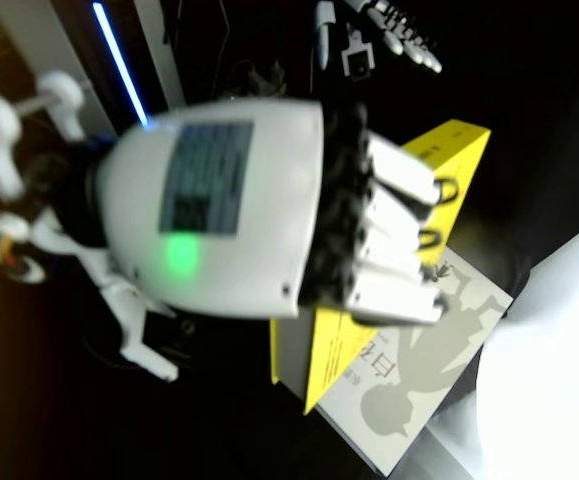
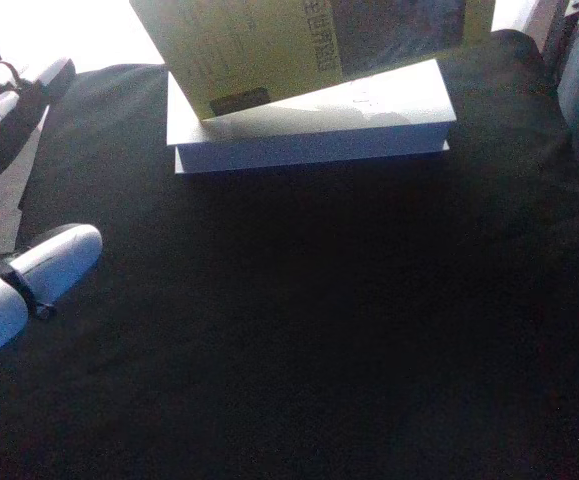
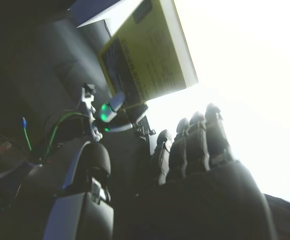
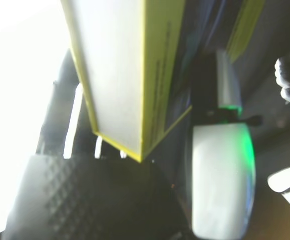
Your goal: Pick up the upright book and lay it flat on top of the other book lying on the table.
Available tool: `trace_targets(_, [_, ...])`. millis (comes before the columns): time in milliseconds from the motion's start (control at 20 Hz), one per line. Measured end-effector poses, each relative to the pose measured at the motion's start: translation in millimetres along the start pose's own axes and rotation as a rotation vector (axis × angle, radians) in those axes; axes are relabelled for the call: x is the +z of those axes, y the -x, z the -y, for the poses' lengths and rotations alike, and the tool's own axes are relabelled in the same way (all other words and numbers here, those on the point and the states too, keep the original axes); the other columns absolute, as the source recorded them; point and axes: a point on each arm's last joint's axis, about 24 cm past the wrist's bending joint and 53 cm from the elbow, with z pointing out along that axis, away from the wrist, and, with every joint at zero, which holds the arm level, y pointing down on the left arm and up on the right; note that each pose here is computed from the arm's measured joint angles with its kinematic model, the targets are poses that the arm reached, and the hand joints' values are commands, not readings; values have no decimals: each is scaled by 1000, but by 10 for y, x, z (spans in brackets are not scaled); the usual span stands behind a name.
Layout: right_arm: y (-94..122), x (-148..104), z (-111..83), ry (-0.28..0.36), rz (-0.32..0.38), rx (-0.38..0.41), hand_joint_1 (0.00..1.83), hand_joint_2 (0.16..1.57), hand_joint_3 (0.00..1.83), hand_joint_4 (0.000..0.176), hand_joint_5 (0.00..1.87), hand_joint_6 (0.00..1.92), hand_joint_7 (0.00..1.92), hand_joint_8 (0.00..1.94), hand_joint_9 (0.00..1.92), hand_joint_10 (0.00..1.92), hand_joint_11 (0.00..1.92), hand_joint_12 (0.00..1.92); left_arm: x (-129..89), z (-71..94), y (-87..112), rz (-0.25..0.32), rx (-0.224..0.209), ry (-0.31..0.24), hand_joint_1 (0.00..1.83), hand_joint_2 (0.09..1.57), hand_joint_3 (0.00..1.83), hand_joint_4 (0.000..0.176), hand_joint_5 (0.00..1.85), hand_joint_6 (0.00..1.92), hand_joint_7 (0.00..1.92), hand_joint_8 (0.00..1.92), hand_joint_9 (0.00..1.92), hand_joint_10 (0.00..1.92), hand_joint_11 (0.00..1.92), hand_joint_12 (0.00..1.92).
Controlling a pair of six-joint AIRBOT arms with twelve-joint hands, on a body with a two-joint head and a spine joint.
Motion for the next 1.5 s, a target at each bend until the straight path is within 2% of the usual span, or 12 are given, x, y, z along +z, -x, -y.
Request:
trace_targets(200, [-65, -51, 337, -97, -9, 25, 1372, 1148, 3, 0, 713, 1147, 1022, 900, 915, 1381, 753, 1703, -6, -3, -3, -2, 1, 1, 508, 1317, 0, 87, 0, 0, 0, 0, 0, 0, 0, 0])
trace_targets(350, [-156, -112, 500, -116, 1, 85, 1233, 1205, 3, 0, 713, 1125, 931, 1359, 1071, 1512, 904, 1790, -6, -6, -2, -2, 1, 3, 555, 1310, 0, 87, 0, 0, 0, 0, 0, 0, 0, 0])
trace_targets(450, [-253, -170, 542, -115, -10, 110, 1106, 1232, 1, 0, 757, 1313, 1139, 1511, 1131, 1715, 908, 1911, -10, -3, -4, -3, 0, 4, 575, 1312, 0, 80, 0, 0, 0, 0, 0, 0, 0, 0])
trace_targets(500, [-312, -198, 529, -107, -21, 111, 1171, 1255, 9, 0, 693, 1393, 818, 1492, 1082, 1762, 880, 1919, -16, -13, -6, -3, 1, 8, 566, 1310, 0, 73, 0, 0, 0, 0, 0, 0, 0, 0])
trace_targets(700, [-534, -259, 564, -91, -46, 141, 1200, 1256, 1, 0, 703, 1168, 753, 1599, 796, 1835, 714, 1921, -26, -23, -14, -7, 0, 13, 497, 1317, 1, 55, 0, 0, 0, 0, 0, 0, 0, 0])
trace_targets(750, [-631, -257, 580, -94, -62, 141, 1161, 1265, 2, 0, 651, 1307, 757, 1523, 671, 1701, 563, 1921, -26, -40, -6, -3, 1, 20, 508, 1309, 0, 55, 0, 0, 0, 0, 0, 0, 0, 0])
trace_targets(850, [-751, -249, 626, -110, -89, 116, 1190, 1107, 0, 0, 567, 724, 703, 649, 662, 1342, 461, 1808, -26, -39, -5, -3, 1, 20, 481, 1305, 0, 70, 0, 0, 0, 0, 0, 0, 0, 0])
trace_targets(1000, [-784, -263, 702, -135, -101, 95, 986, 1144, 4, 0, 439, 308, 697, 85, 580, 652, 250, 1559, -24, -42, 6, -1, 3, 20, 472, 1305, 0, 61, 0, 0, 0, 0, 0, 0, 0, 0])
trace_targets(1150, [-951, -314, 855, -189, -160, 33, 319, 1373, 20, 0, 80, 30, 136, 0, 119, 324, 0, 1193, -24, -36, 8, 0, 3, 18, 488, 1304, 0, 51, 0, 0, 0, 0, 0, 0, 0, 0])
trace_targets(1200, [-977, -314, 873, -196, -163, 37, 319, 1373, 20, 0, 80, 30, 136, 0, 119, 324, 0, 1193, -25, -41, 9, 0, 3, 20, 488, 1304, 0, 51, 0, 0, 0, 0, 0, 0, 0, 0])
trace_targets(1400, [-1067, -356, 1044, -267, -180, 81, 134, 1353, 0, 0, 5, 0, 0, 0, 3, 18, 0, 354, -25, -49, 15, 3, 3, 23, 456, 1308, 1, 74, 0, 0, 0, 0, 0, 0, 0, 0])
trace_targets(1500, [-1120, -360, 1047, -274, -189, 109, 26, 1267, 0, 36, 0, 0, 0, 0, 0, 0, 0, 18, -25, -45, 14, 2, 3, 22, 479, 1311, 2, 53, 0, 0, 0, 0, 0, 0, 0, 0])
